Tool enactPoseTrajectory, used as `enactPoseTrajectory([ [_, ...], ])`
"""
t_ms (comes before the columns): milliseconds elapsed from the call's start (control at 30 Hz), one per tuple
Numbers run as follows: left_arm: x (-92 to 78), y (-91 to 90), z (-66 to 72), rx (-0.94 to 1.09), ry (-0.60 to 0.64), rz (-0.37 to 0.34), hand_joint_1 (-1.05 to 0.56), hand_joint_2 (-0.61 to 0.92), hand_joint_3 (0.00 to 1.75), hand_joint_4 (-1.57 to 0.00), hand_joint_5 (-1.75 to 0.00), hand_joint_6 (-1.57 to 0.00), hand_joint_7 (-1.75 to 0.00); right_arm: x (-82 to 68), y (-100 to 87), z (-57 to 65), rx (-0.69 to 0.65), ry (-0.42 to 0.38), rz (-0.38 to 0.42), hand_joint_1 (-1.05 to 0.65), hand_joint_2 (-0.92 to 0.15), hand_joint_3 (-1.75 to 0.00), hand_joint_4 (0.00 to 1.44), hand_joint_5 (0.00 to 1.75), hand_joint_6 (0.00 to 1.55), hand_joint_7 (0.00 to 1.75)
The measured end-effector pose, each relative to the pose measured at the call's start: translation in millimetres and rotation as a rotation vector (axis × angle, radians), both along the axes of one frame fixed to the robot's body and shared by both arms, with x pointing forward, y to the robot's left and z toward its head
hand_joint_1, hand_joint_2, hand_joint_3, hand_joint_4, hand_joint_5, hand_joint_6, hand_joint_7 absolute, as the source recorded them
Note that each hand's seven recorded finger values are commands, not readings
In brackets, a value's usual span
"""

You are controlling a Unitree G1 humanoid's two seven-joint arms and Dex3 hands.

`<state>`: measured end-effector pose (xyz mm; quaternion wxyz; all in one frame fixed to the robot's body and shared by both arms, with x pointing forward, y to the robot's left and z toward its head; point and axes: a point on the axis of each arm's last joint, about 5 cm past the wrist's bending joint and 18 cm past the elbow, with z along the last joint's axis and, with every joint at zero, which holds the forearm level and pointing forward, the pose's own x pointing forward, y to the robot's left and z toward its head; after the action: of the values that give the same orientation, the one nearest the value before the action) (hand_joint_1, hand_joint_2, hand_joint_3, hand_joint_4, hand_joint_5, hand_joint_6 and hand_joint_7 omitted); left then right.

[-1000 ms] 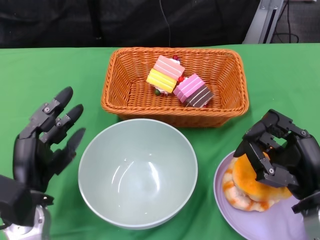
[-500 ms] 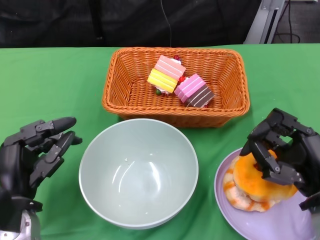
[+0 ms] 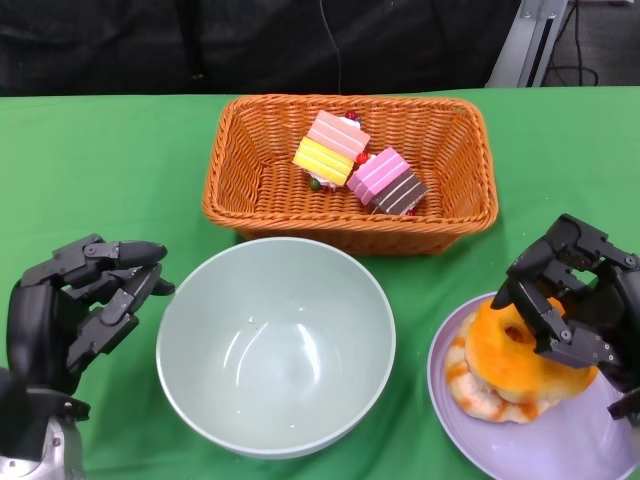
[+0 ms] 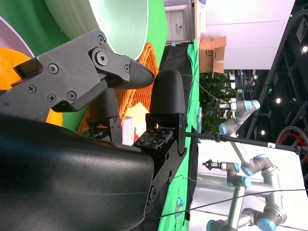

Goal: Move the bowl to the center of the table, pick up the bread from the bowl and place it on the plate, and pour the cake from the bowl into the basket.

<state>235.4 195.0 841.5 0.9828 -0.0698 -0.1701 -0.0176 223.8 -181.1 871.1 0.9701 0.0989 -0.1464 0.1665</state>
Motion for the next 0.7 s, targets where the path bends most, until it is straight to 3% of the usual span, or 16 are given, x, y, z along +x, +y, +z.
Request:
enactPoseTrajectory([
  [367, 0.9, -1.7, 1.0, 0.03, 0.003, -0.012, -0.14, 0.92, 0.3, -0.75, -1.33, -0.9, -0.89, 5.7, -3.2, 4.9, 0.001, -0.017, -0.014, -0.15, -0.74, -0.7, 0.73, 1.52, 0.67, 1.21],
  [700, 2.1, -1.7, 2.2, 0.033, -0.003, -0.011, -0.14, 0.92, 0.31, -0.76, -1.33, -0.89, -0.93, 8.5, -4.4, 7.0, 0.004, -0.024, -0.024, -0.14, -0.74, -0.69, 0.73, 1.52, 0.67, 1.22],
])
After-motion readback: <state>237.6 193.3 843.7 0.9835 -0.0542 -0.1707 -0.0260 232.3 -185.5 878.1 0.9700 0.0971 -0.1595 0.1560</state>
